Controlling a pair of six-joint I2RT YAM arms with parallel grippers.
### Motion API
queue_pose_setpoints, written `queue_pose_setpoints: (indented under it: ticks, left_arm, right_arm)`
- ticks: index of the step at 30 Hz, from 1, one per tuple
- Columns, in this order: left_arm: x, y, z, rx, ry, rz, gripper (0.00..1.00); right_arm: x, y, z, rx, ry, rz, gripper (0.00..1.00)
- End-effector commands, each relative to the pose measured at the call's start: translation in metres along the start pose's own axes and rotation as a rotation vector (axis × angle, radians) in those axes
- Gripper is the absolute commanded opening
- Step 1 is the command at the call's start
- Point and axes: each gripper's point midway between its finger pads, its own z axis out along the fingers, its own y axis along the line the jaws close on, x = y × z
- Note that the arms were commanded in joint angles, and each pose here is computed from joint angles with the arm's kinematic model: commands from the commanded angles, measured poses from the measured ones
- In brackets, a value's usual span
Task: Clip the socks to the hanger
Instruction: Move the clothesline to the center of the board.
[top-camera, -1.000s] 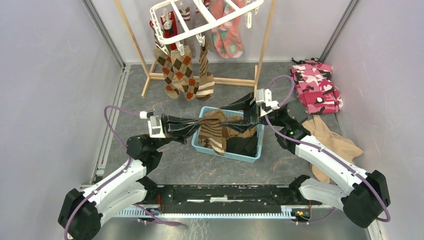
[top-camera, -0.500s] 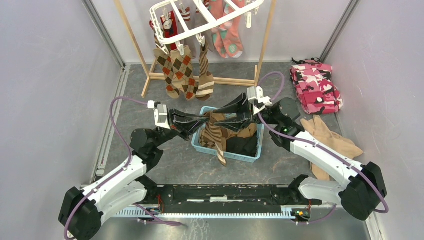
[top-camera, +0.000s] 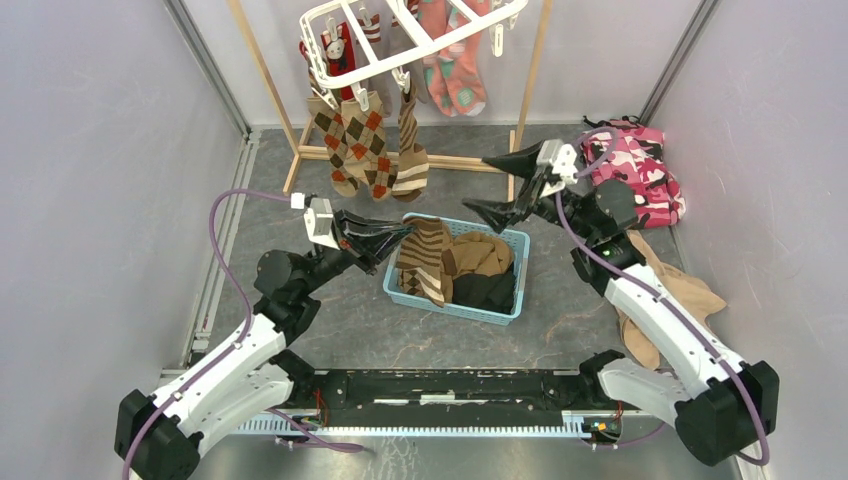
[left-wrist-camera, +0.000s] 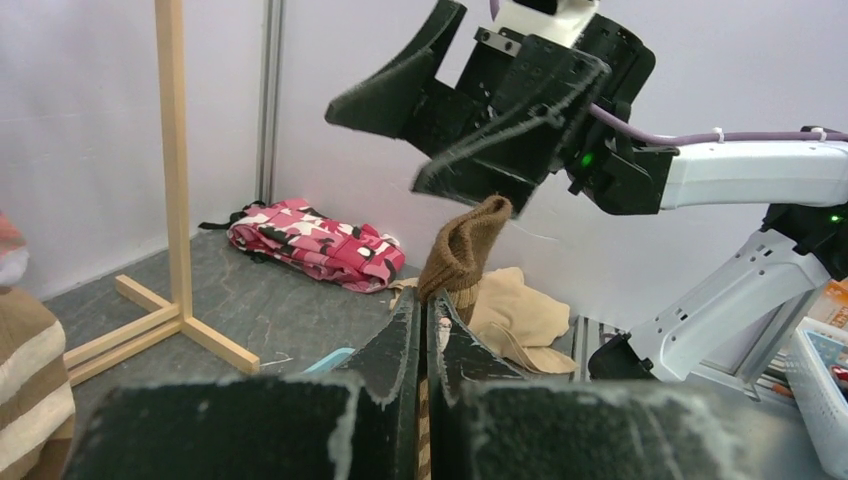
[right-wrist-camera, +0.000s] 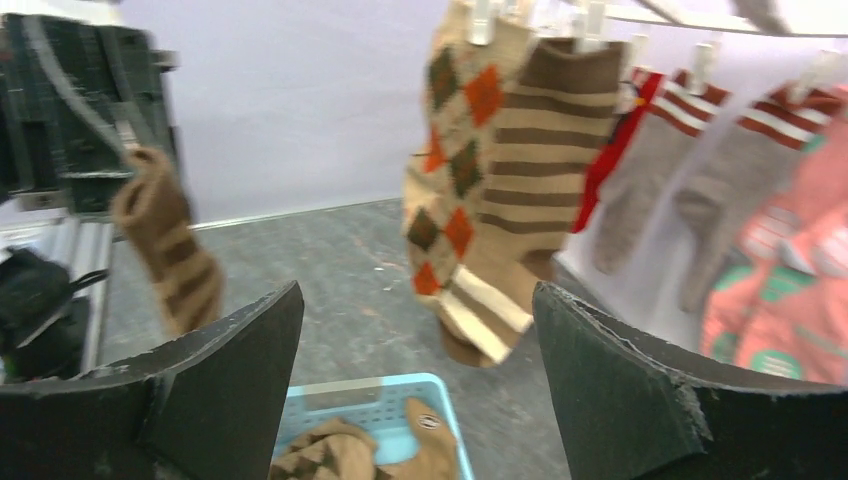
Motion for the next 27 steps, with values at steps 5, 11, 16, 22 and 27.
queue_pose_setpoints:
  ticks: [5, 11, 16, 22, 27]
  left_arm:
    - [-0.024, 0.004, 0.01, -0.008, -0.037, 0.079, 0.02]
    - [-0.023, 0.005, 0.014, 0.002, -0.019, 0.096, 0.02]
    - [-0.022, 0.005, 0.011, -0.004, -0.013, 0.112, 0.02]
    - [-0.02, 0.009, 0.006, -0.033, -0.001, 0.133, 0.02]
    - [-0.016, 0.012, 0.003, -0.05, 0.012, 0.142, 0.02]
  right_arm:
    - [-0.07, -0.085, -0.007, 0.18, -0.169, -0.061, 0.98]
    - [-0.105, -0.131, 0.008, 0.103, -0.254, 0.007, 0.98]
    - [-0.122, -0.17, 0.017, 0.205, -0.285, 0.016, 0.97]
    - [-0.112, -0.214, 0.016, 0.39, -0.217, 0.037, 0.8]
    - [-0.088, -0.238, 0.004, 0.503, -0.161, 0.028, 0.78]
